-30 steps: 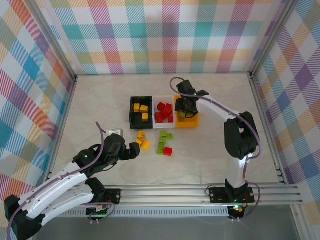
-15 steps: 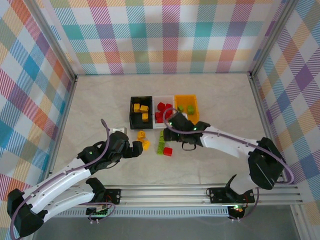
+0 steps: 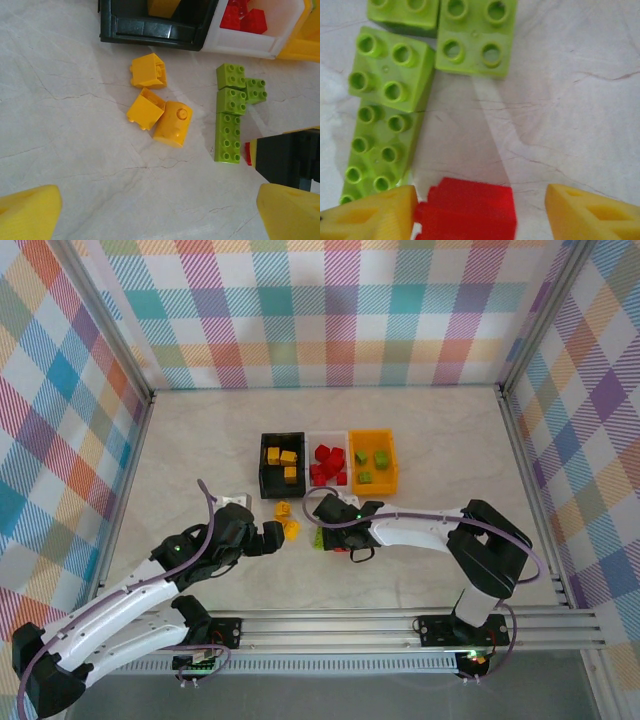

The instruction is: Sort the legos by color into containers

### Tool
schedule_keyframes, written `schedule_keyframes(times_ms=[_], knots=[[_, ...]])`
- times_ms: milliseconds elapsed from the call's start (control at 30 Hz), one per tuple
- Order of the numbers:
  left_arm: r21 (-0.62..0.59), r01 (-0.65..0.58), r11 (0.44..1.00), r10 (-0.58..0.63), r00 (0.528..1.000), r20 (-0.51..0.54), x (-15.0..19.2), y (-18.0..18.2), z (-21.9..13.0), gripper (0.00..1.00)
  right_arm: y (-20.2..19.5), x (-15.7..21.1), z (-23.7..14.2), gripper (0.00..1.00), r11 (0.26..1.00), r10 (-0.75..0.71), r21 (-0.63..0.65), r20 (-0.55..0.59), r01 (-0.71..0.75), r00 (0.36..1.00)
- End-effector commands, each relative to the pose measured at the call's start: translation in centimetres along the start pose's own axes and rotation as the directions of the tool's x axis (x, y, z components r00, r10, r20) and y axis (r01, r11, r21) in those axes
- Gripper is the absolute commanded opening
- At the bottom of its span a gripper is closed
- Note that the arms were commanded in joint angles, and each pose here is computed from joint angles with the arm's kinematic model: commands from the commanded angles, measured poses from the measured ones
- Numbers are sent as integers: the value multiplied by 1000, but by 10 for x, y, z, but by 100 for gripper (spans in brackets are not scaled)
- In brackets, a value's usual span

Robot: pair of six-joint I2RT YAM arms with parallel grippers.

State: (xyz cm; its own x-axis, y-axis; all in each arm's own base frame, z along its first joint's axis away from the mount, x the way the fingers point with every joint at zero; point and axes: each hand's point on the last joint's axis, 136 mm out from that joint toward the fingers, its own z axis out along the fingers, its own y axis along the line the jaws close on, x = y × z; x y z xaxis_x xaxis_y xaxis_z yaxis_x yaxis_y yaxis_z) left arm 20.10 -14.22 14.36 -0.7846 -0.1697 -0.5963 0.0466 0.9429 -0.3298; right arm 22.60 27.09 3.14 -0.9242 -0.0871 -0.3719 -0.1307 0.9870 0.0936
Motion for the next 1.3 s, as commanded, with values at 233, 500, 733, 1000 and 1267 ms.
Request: schedule_keyframes(times_ms=[233, 500, 733, 1000, 1267], knots=[[-21, 7, 1000, -7, 1000, 5, 5, 7, 7, 100, -17, 15, 4, 62, 999, 37, 27, -16, -36, 999], [13, 26, 1000, -26, 1000, -13, 4, -4, 12, 100, -9, 15, 3, 43, 998, 41, -39, -5, -41, 999], [38, 36, 999, -35, 999, -33, 8, -10, 20, 100, -9, 0, -24, 38, 997, 29, -69, 61, -25, 998], [47, 14, 999, -12, 999, -40, 9, -12, 20, 100, 18, -54, -80, 35, 980, 4, -195, 188, 33, 982], [40, -5, 999, 7, 999, -51, 8, -13, 19, 100, 53, -160, -78, 35, 978, -20, -195, 269, 75, 963]])
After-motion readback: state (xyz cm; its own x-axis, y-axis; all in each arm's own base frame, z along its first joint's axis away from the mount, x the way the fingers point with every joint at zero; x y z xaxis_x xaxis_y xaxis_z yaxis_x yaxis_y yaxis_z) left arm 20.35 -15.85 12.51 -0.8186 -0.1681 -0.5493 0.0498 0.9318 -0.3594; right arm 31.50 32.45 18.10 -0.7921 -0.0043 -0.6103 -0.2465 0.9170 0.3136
